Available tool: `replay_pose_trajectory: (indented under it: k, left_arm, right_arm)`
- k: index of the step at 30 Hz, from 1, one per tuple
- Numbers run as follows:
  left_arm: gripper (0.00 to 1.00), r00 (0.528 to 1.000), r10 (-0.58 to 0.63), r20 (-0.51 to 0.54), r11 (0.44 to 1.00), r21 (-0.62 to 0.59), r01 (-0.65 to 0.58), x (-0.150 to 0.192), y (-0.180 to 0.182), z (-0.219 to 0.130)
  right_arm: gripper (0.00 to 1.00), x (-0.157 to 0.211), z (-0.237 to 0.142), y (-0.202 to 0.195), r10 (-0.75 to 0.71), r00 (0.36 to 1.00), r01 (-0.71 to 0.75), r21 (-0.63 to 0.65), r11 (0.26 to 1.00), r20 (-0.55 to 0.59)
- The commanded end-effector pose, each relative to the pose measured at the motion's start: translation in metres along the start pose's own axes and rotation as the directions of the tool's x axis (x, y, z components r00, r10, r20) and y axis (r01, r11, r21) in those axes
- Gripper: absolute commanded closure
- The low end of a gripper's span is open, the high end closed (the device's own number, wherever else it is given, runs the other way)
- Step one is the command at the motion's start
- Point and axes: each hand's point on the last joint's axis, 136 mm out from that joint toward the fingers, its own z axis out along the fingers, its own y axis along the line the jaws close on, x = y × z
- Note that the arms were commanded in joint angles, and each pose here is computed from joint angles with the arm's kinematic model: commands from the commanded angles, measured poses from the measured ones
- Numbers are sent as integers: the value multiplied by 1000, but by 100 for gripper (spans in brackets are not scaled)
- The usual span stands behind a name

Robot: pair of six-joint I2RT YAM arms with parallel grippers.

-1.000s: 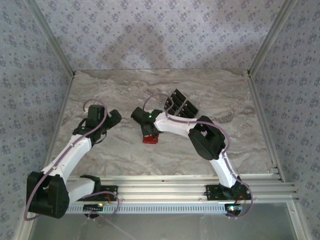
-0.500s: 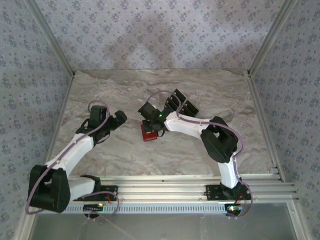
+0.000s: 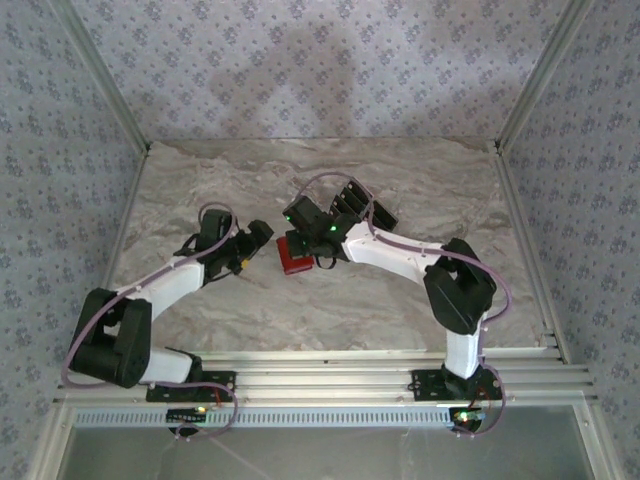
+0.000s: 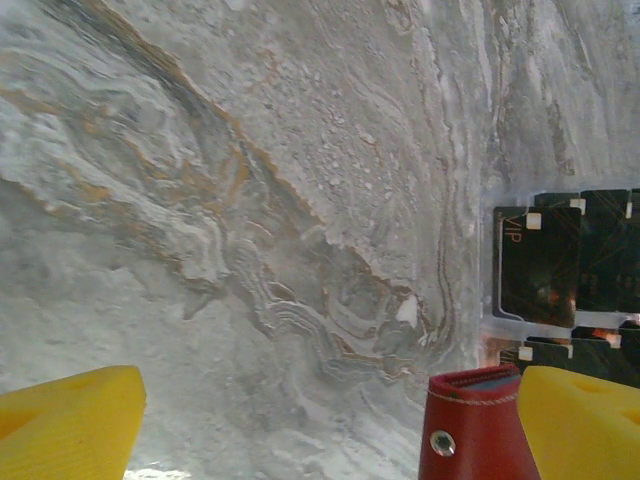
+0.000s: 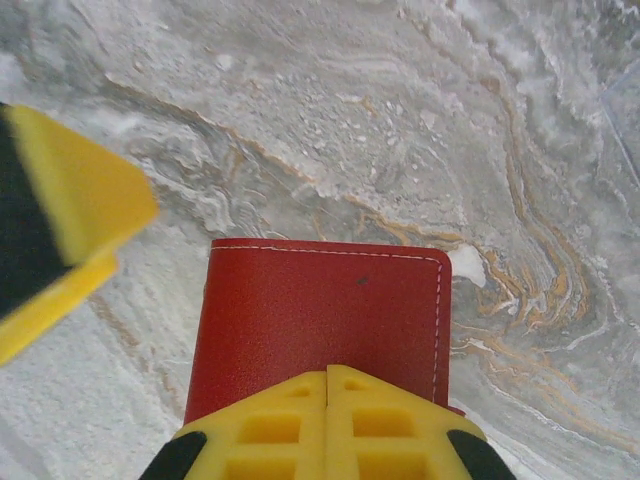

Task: Put the credit cards into the card holder

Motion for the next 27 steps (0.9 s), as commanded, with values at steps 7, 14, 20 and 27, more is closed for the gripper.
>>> replay_pose_trajectory:
  k: [7, 14, 20, 27]
  left_arm:
    - [8, 996, -86, 11, 986, 145, 84, -3, -45, 7]
    - [13, 994, -108, 8, 980, 171, 105, 5, -50, 15]
    - [22, 995, -104, 4, 978, 184, 102, 11, -54, 20]
    - [52, 995, -100, 1, 976, 194, 98, 17, -58, 22]
  right_arm:
    - [100, -13, -18, 10, 6, 999, -3, -47, 999, 46]
    - [100, -12, -17, 15, 11, 999, -8, -63, 998, 48]
    - [100, -12, -16, 17, 14, 999, -11, -72, 997, 48]
    - [100, -9, -13, 17, 14, 999, -11, -70, 997, 41]
